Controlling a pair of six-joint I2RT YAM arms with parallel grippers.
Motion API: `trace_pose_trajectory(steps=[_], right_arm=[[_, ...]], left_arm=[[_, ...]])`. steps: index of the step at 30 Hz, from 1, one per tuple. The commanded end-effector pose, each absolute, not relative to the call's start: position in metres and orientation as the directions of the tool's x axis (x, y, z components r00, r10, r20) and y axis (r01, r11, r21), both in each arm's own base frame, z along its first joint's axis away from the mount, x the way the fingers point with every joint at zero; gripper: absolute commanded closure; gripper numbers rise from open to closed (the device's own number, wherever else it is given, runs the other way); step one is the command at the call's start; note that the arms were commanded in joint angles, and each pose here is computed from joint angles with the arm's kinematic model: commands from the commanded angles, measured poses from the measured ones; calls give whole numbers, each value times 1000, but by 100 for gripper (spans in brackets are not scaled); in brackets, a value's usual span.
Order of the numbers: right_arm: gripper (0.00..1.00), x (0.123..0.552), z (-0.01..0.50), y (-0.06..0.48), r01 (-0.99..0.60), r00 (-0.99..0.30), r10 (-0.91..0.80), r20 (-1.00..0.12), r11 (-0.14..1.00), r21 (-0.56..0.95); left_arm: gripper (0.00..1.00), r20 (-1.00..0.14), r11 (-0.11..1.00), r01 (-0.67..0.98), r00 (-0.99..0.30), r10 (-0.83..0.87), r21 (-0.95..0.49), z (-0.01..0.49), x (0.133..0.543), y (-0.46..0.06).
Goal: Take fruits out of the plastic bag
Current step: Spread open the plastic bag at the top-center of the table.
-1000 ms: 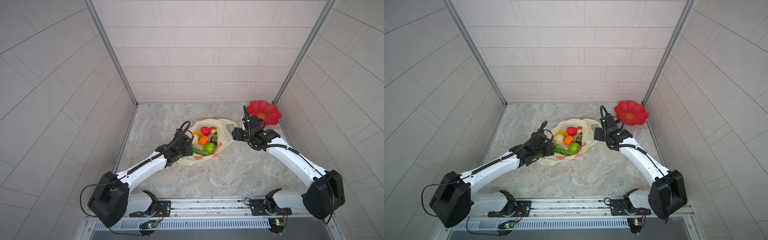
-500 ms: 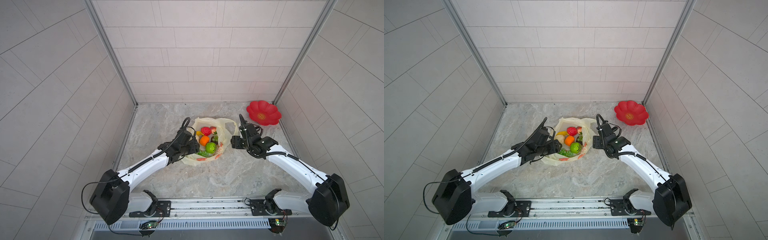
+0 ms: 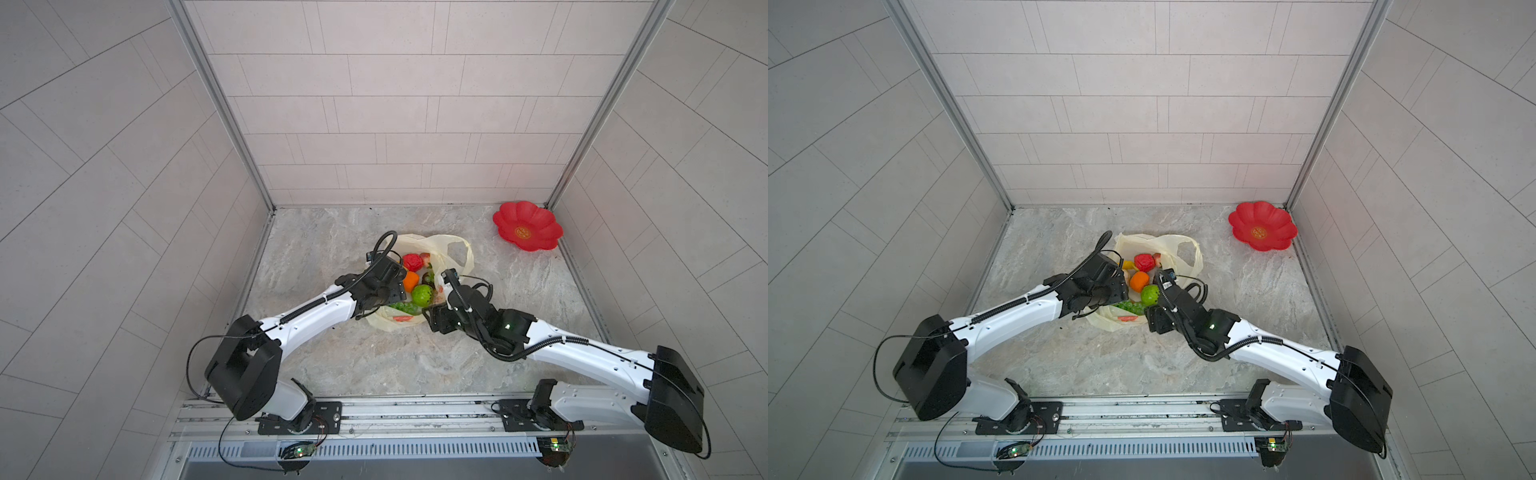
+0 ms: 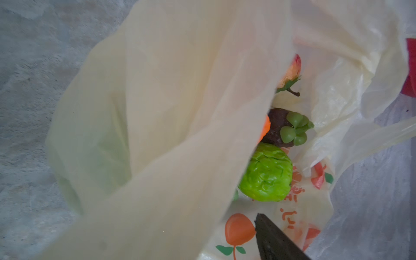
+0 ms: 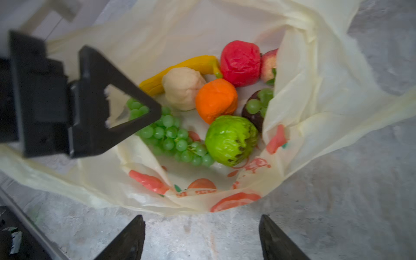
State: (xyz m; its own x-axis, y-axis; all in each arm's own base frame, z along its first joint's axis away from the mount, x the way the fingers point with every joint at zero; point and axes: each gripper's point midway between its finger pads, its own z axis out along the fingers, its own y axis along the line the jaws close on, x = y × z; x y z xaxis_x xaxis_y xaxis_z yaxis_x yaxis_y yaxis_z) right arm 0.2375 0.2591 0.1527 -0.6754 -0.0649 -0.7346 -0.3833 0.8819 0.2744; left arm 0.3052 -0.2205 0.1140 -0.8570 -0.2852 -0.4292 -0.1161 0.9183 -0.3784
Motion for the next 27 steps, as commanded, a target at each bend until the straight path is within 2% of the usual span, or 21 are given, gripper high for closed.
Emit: trace_pose_trajectory(steps=[1, 11, 15, 21, 27], right_arm=[[22, 239, 178, 283, -394, -586, 32, -810, 862, 319], [22, 247, 127, 325, -392, -629, -29, -777, 875, 285], [23, 239, 104, 346, -430, -632, -109, -767, 873, 231], [26, 239, 69, 344, -397, -671, -139, -729, 897, 194], [27, 245, 78, 347, -398, -649, -132, -749, 898, 187]], left_arm=[[20, -350, 857, -176, -859, -374, -485, 117, 311, -231], [21, -281, 764, -202, -848, -449, -612, 141, 305, -243], [20, -245, 730, -256, -829, -503, -634, 146, 305, -228], [21, -171, 641, -318, -796, -581, -699, 153, 311, -204], [27, -103, 581, -342, -794, -599, -739, 150, 307, -204]])
